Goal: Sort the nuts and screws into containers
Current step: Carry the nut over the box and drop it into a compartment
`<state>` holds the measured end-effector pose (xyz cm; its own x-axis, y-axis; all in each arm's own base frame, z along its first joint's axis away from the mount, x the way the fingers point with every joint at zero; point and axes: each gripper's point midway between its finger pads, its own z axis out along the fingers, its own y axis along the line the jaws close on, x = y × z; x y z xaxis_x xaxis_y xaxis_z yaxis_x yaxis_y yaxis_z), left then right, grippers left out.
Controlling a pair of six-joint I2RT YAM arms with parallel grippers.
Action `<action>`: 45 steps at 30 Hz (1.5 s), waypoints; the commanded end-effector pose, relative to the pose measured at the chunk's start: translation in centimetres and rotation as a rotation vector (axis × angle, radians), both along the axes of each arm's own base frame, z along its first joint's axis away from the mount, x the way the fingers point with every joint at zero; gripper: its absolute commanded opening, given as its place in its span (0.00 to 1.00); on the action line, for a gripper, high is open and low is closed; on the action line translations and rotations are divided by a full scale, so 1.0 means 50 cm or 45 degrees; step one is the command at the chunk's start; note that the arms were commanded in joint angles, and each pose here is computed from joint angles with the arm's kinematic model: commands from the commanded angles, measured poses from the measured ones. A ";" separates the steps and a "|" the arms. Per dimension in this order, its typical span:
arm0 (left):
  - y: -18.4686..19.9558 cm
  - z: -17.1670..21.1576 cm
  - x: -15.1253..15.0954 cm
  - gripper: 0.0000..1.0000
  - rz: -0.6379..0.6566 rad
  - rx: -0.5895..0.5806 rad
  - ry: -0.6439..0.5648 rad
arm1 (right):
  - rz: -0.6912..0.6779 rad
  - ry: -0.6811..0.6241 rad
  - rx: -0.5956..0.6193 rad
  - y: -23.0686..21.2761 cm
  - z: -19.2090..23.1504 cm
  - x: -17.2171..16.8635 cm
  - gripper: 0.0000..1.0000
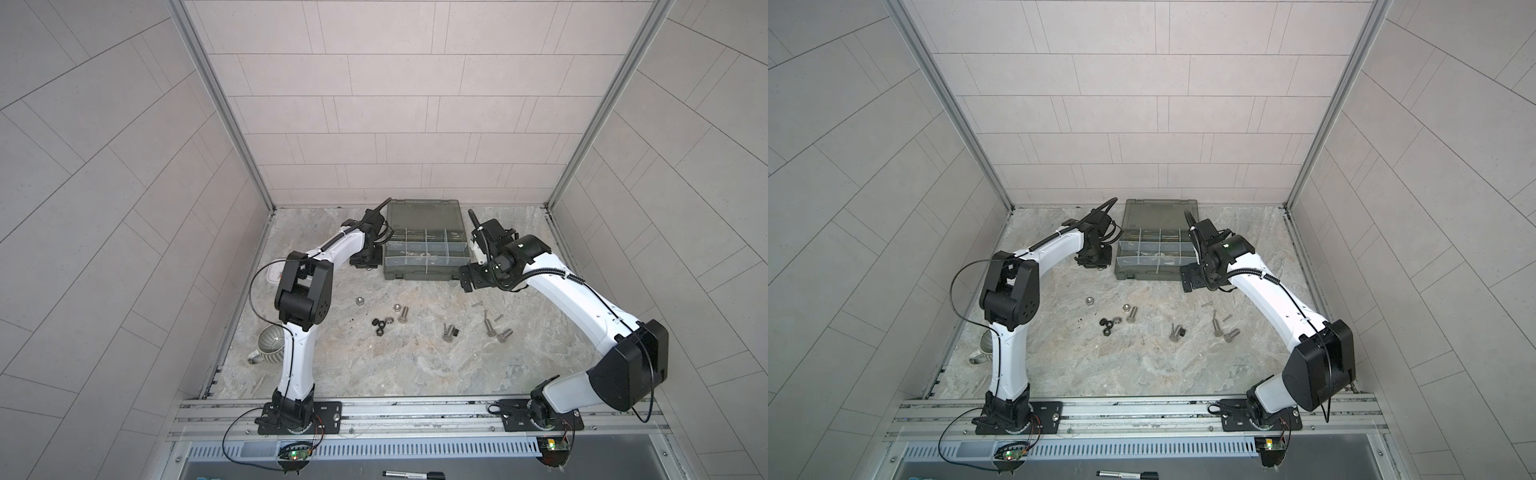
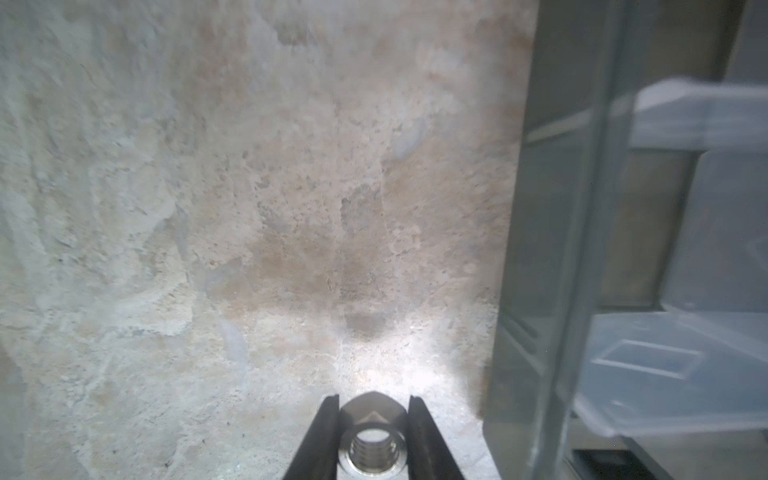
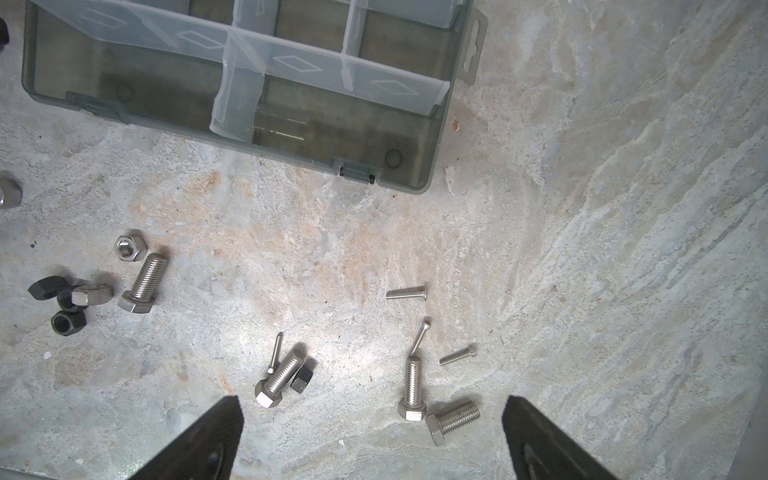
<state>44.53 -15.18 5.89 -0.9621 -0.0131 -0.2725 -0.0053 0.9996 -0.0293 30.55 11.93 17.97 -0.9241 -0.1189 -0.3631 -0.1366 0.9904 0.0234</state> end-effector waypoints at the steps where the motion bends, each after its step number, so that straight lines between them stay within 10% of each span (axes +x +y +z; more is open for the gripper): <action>1: -0.007 0.069 0.014 0.05 -0.024 -0.005 -0.064 | -0.008 -0.024 0.000 -0.006 0.012 -0.004 0.99; 16: -0.116 0.154 0.083 0.05 -0.061 -0.199 -0.184 | 0.063 -0.125 0.153 0.062 0.053 0.073 0.99; 38: -0.166 0.073 0.084 0.05 -0.108 -0.196 -0.106 | 0.094 -0.090 0.291 0.143 0.070 0.163 0.99; 45: -0.172 0.055 0.099 0.21 -0.111 -0.187 -0.101 | 0.124 -0.098 0.273 0.140 0.073 0.159 0.99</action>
<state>48.76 -23.52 7.70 -0.9444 0.0258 -0.3276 0.0846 0.9824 -0.1665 38.74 19.35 21.01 -0.8857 -0.1027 -0.4527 -0.2308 0.9436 0.2375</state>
